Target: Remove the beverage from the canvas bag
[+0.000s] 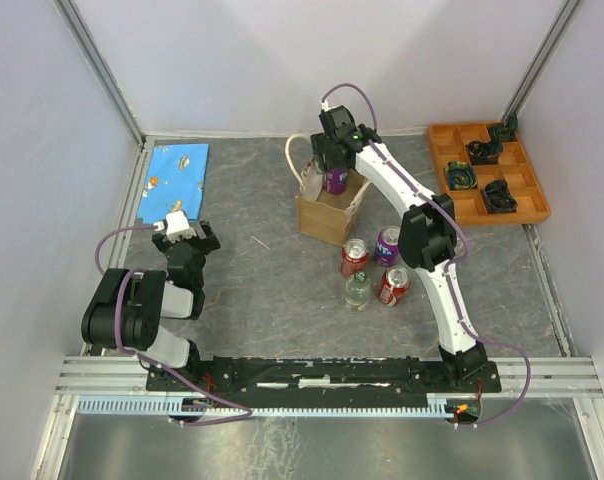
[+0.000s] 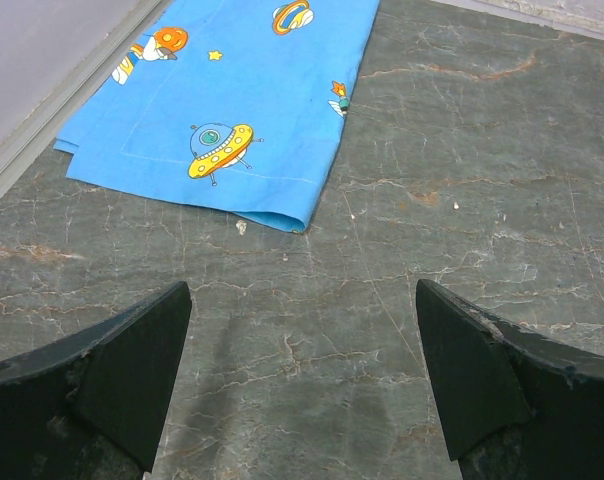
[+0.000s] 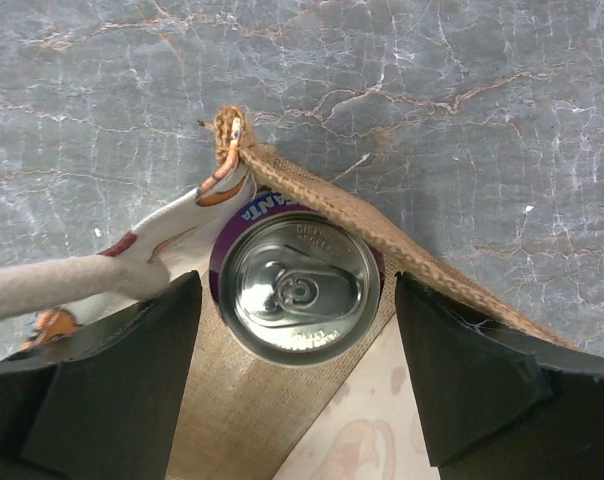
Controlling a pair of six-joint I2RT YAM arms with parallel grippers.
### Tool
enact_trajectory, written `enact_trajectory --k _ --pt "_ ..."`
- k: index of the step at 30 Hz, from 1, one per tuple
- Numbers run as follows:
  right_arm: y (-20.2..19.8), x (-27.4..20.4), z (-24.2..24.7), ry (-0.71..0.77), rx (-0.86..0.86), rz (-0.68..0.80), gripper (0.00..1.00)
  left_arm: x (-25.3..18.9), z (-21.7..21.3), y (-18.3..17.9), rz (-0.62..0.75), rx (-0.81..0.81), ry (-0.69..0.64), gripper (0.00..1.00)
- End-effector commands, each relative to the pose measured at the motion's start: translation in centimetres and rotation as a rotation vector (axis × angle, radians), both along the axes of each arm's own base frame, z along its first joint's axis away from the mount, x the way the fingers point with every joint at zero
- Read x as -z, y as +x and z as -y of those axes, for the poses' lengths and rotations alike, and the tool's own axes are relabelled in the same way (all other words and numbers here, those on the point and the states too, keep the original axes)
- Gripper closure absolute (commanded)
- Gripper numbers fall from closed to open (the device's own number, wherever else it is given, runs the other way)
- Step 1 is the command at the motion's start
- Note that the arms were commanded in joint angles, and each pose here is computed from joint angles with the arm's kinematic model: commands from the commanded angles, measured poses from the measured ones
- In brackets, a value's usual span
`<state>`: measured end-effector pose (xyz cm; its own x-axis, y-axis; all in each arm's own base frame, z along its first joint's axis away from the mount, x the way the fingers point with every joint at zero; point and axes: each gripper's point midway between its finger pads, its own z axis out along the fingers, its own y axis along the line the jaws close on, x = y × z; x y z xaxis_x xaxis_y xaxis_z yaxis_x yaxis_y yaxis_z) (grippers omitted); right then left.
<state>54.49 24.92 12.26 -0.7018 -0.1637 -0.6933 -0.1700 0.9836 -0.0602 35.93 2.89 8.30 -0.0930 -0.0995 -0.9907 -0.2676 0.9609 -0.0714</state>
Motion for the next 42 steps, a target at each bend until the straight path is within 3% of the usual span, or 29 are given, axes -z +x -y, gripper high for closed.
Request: enact_trajectory --k 1,7,10,12,16,21,31,42 --pt "2.0 -0.5 0.3 -0.001 0.016 0.062 0.14 -1.3 -0.4 0.6 0.033 -0.015 0.048 0.01" --pt "2.0 0.7 0.4 -0.010 0.019 0.040 0.17 -1.3 -0.4 0.6 0.033 -0.013 0.049 0.01" --pt "1.9 1.2 0.5 -0.020 0.023 0.034 0.24 -1.3 -0.5 0.6 0.033 -0.015 0.049 0.01" --pt "1.8 1.5 0.6 -0.028 0.023 0.030 0.40 -1.3 -0.4 0.6 0.033 -0.015 0.049 0.01" --pt "1.8 1.4 1.0 -0.041 0.036 0.035 0.99 -1.3 -0.4 0.6 0.035 -0.014 0.048 0.01" --pt "2.2 -1.9 0.8 0.006 0.033 0.111 1.00 -1.3 -0.4 0.6 0.034 -0.015 0.048 0.01" --pt "2.0 -13.2 -0.2 0.152 -0.011 0.339 1.00 -1.3 -0.4 0.6 0.035 -0.015 0.049 0.01" --pt "-2.9 -22.4 -1.5 0.245 -0.114 0.493 1.00 -1.3 -0.4 0.6 0.033 -0.014 0.048 0.01"
